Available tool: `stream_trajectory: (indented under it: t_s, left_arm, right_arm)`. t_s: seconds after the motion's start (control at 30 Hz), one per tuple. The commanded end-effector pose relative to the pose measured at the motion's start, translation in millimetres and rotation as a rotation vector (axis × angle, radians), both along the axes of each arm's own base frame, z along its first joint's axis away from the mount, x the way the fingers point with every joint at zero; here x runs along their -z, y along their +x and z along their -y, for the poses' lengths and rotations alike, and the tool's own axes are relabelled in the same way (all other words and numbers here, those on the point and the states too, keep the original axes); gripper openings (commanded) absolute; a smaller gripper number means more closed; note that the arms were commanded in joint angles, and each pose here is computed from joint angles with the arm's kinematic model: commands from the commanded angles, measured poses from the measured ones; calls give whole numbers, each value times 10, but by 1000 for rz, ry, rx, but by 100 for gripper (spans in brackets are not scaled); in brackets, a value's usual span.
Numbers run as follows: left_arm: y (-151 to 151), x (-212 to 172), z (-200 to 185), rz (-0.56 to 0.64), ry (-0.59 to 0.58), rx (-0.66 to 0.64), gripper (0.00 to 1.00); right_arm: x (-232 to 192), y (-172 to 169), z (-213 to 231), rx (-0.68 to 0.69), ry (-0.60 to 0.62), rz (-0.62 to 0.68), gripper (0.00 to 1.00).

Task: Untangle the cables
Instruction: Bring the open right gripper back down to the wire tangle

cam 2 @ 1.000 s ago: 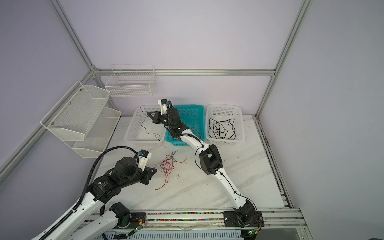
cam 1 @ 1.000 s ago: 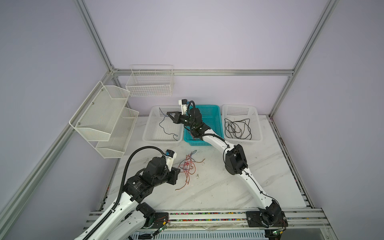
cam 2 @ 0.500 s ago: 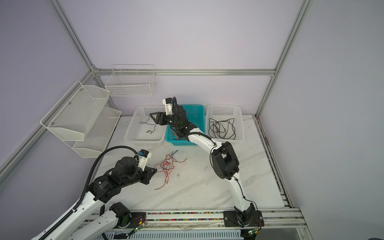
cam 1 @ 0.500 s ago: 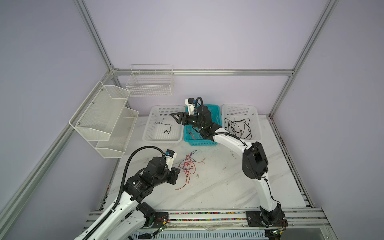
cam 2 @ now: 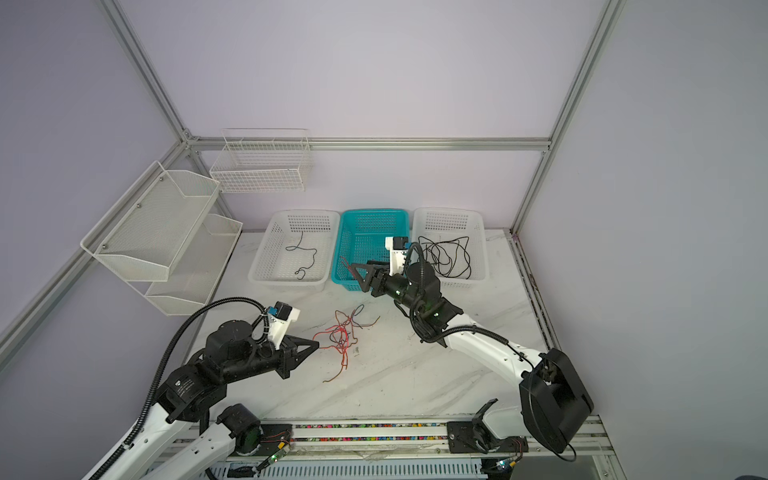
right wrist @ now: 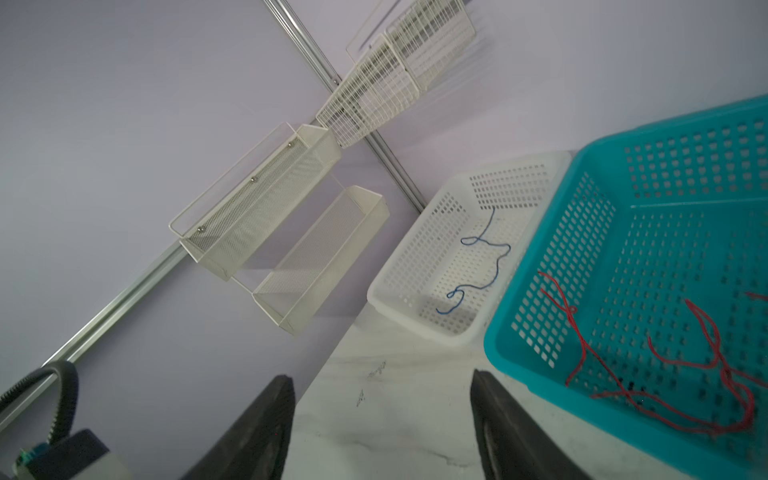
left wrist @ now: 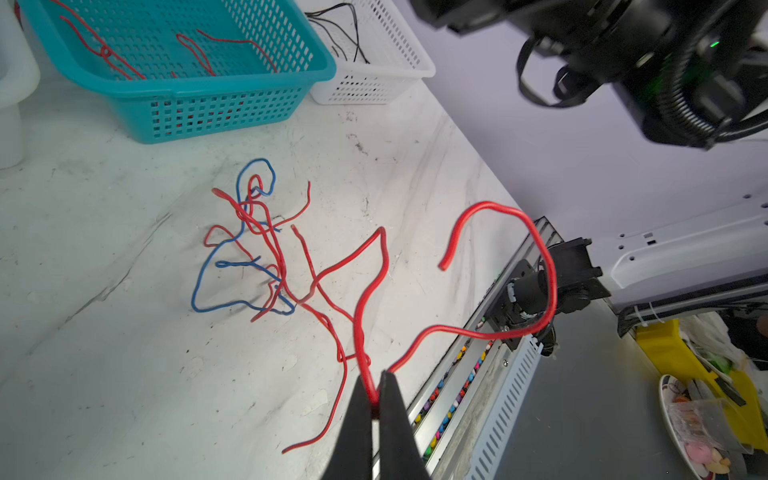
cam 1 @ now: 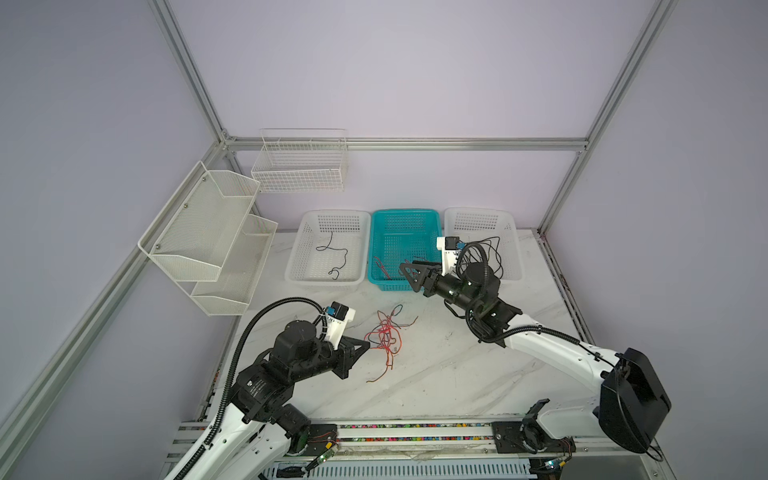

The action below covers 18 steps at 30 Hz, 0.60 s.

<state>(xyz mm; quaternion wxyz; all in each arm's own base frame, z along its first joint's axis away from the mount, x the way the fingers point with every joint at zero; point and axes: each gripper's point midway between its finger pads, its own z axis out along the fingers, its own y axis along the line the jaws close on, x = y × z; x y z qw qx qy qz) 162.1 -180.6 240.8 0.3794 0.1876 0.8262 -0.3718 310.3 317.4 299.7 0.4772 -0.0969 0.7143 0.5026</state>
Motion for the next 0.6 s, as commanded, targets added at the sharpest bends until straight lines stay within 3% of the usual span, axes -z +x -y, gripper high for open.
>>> stream_trajectory:
  t_s: [0.0, 0.23, 0.57]
  left_arm:
    - [-42, -474, 57, 142, -90, 53, 0]
    - [-101, -672, 81, 192, -159, 78, 0]
    - [-145, -744, 198, 177, -197, 151, 0]
  right_arm:
    - [31, -298, 118, -63, 28, -12, 69]
    - [487, -712, 219, -176, 67, -93, 61]
    - [861, -836, 206, -201, 99, -209, 55]
